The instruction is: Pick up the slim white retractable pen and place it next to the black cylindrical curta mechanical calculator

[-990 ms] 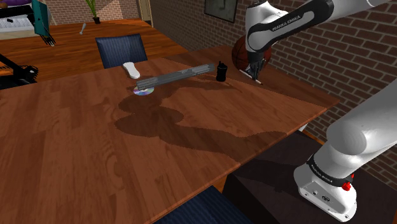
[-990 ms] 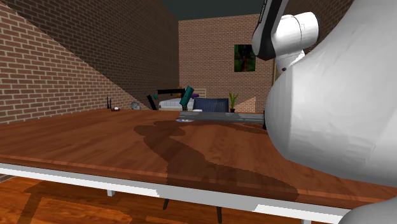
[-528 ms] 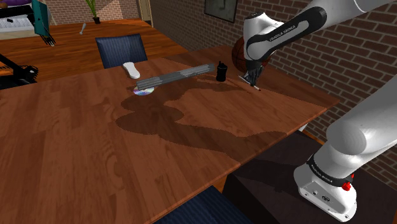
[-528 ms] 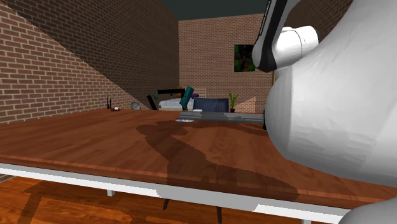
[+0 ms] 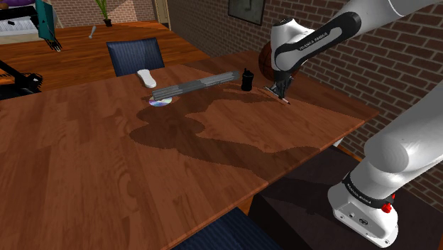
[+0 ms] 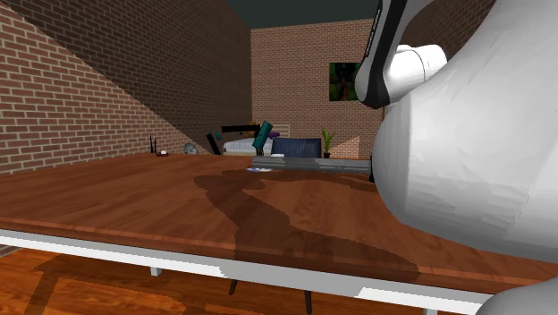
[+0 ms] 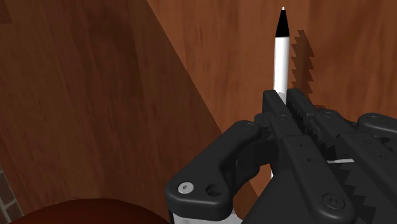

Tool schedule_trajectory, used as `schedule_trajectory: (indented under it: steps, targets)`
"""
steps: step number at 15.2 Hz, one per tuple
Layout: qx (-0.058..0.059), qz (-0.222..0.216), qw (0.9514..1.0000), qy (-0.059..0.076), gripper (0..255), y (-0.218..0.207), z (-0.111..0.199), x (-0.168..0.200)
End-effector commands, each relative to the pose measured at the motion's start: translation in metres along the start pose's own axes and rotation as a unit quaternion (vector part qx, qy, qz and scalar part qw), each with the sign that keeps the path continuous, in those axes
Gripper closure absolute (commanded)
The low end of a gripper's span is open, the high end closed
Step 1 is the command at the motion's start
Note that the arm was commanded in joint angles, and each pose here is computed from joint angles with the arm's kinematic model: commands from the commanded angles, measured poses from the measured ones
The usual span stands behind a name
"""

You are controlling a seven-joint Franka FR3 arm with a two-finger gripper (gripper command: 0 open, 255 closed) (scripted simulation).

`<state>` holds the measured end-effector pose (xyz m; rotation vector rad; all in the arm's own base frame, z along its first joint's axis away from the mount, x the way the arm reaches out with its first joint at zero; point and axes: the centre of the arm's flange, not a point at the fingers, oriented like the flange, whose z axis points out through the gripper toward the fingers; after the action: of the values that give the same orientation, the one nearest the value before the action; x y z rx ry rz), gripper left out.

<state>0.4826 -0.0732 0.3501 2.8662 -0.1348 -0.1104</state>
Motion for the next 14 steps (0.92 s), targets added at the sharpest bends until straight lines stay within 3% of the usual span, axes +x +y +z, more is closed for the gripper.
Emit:
schedule_trajectory:
  steps: [1,2,3,8,12,14]
  targets:
    - [0.0,0.0,1.0,0.0,255,0.0,0.0,0.0]
    - [0.0,0.0,1.0,0.0,255,0.0,0.0,0.0]
    - [0.0,0.0,1.0,0.0,0,0.0,0.0,0.0]
    - [0.0,0.0,1.0,0.0,0,0.0,0.0,0.0]
    - [0.0,0.0,1.0,0.0,0,0.0,-0.05,0.0]
    - [0.0,0.0,1.0,0.0,0,0.0,-0.05,0.0]
